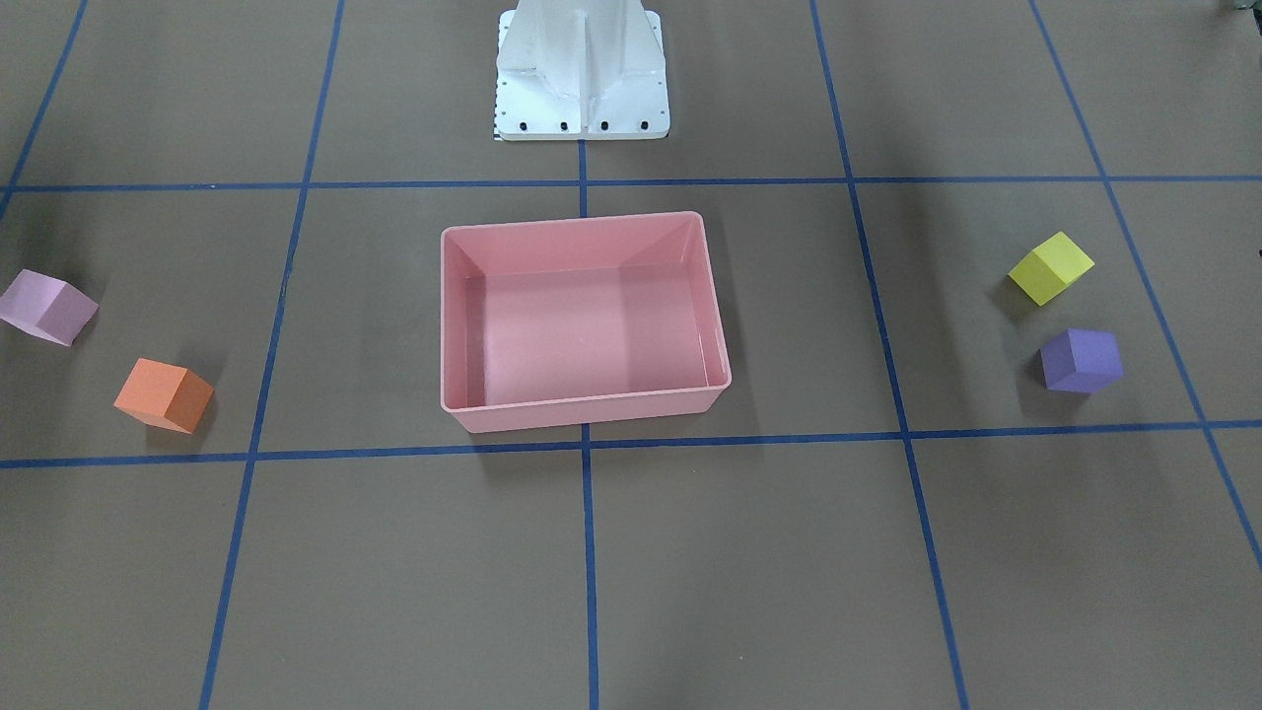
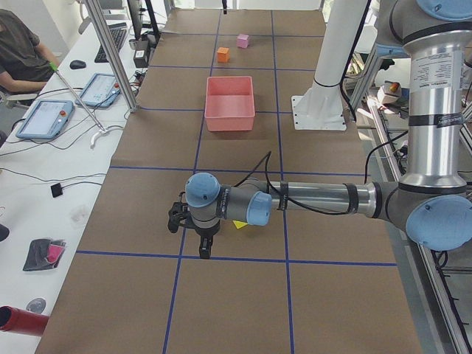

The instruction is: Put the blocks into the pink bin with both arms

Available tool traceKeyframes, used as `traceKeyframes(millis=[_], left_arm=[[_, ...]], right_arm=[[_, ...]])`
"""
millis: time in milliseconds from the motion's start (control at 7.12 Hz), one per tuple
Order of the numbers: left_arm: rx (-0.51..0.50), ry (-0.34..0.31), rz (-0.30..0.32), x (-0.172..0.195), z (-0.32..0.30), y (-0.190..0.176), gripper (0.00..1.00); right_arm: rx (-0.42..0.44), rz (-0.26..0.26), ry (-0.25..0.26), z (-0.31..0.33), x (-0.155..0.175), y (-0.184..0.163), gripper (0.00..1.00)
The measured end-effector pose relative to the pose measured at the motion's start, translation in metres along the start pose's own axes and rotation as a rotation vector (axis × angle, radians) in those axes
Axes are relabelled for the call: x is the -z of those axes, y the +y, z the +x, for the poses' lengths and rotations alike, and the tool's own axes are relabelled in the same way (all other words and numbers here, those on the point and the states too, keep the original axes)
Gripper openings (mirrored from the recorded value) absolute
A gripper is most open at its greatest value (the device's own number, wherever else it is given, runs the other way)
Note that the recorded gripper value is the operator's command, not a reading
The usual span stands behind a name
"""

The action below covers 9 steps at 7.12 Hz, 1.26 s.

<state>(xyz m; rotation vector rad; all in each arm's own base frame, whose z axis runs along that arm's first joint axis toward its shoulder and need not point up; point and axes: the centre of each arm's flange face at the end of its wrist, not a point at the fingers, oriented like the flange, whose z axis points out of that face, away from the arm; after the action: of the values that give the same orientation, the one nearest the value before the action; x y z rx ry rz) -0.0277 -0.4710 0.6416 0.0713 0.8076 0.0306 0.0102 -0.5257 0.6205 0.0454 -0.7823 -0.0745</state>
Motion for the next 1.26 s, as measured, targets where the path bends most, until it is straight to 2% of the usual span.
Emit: traceKeyframes(millis=[561,842,982,1263], left_arm=[[-0.001,0.001,0.001,-0.001,-0.002,0.004,1.0],[-0.01,0.002,0.012,-0.001,0.0,0.003,0.99],[0.001,0.004,0.021,-0.001,0.004,0.001,0.99],[0.043,0.017,0.032,-0.013,0.026,-0.005,0.99]], right_arm=[[0.036,0.022,-0.019,-0.003,-0.005,0.006,0.99],[0.063,-0.002,-0.023,-0.02,-0.02,0.005,0.99],[0.047,-0.02,-0.025,-0.035,-0.031,0.005,0.99],[-0.108,-0.048,-0.025,-0.073,-0.045,0.01,0.99]])
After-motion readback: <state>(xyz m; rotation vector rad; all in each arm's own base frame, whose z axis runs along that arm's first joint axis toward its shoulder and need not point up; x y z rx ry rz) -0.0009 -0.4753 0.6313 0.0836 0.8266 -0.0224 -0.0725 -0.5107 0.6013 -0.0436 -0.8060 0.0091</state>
